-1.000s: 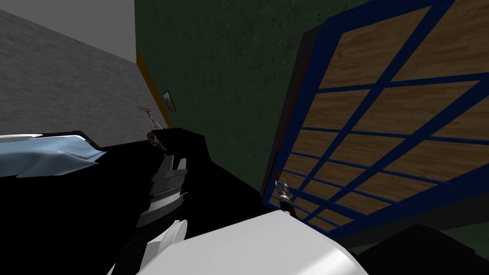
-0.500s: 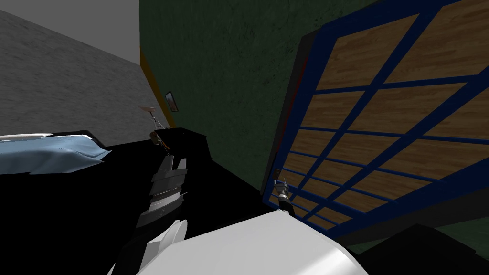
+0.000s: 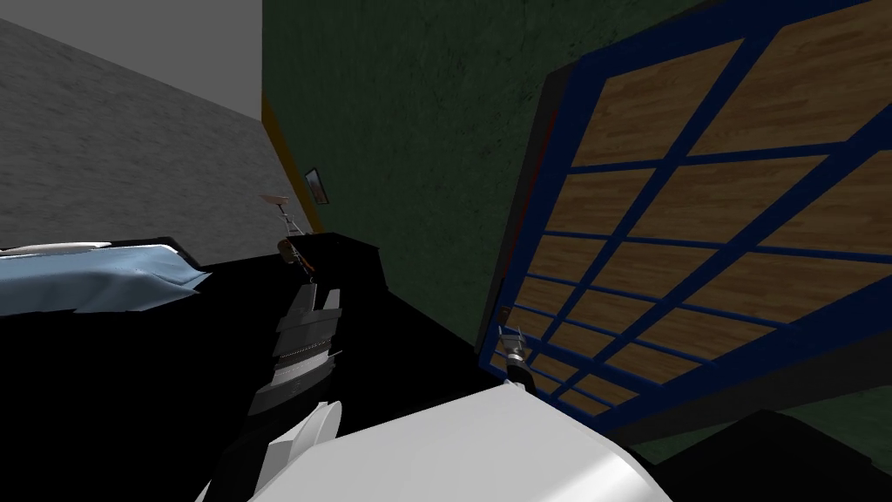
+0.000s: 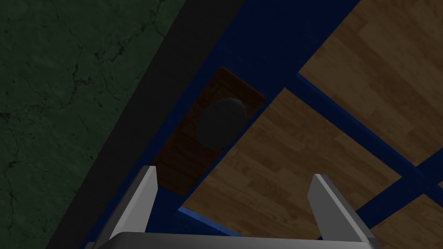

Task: Pull the door open

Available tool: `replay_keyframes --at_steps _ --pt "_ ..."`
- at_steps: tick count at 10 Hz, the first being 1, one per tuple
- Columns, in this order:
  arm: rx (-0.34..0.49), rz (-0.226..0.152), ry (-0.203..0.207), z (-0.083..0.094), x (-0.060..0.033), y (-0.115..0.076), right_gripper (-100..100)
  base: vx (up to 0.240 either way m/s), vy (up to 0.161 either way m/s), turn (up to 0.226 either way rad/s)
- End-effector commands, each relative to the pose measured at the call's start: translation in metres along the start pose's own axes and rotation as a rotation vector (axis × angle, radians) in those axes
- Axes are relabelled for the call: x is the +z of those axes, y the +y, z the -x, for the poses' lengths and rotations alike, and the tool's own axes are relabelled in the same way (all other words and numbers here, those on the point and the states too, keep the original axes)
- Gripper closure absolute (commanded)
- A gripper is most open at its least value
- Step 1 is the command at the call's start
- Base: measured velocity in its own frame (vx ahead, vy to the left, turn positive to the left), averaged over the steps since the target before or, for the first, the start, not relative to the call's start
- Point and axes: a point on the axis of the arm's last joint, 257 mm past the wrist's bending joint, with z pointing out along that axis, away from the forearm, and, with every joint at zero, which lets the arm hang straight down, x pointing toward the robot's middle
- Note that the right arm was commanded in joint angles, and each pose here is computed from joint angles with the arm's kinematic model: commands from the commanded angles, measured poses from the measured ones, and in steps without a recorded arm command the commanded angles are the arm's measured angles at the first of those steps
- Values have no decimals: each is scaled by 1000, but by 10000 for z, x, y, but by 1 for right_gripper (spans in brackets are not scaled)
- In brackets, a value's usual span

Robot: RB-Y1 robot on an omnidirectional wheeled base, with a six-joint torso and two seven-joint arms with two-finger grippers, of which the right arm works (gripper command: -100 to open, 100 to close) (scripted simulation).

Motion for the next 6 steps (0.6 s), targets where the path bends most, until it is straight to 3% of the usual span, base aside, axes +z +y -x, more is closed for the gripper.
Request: replay_keyframes --at_steps 1,5,6 --pt "44 1 -1 -9 1 -9 -100 -51 5 8" --pt "193 7 -5 -33 4 -54 -100 -45 11 19" --pt "198 7 -5 -33 4 -54 -100 -31 9 9"
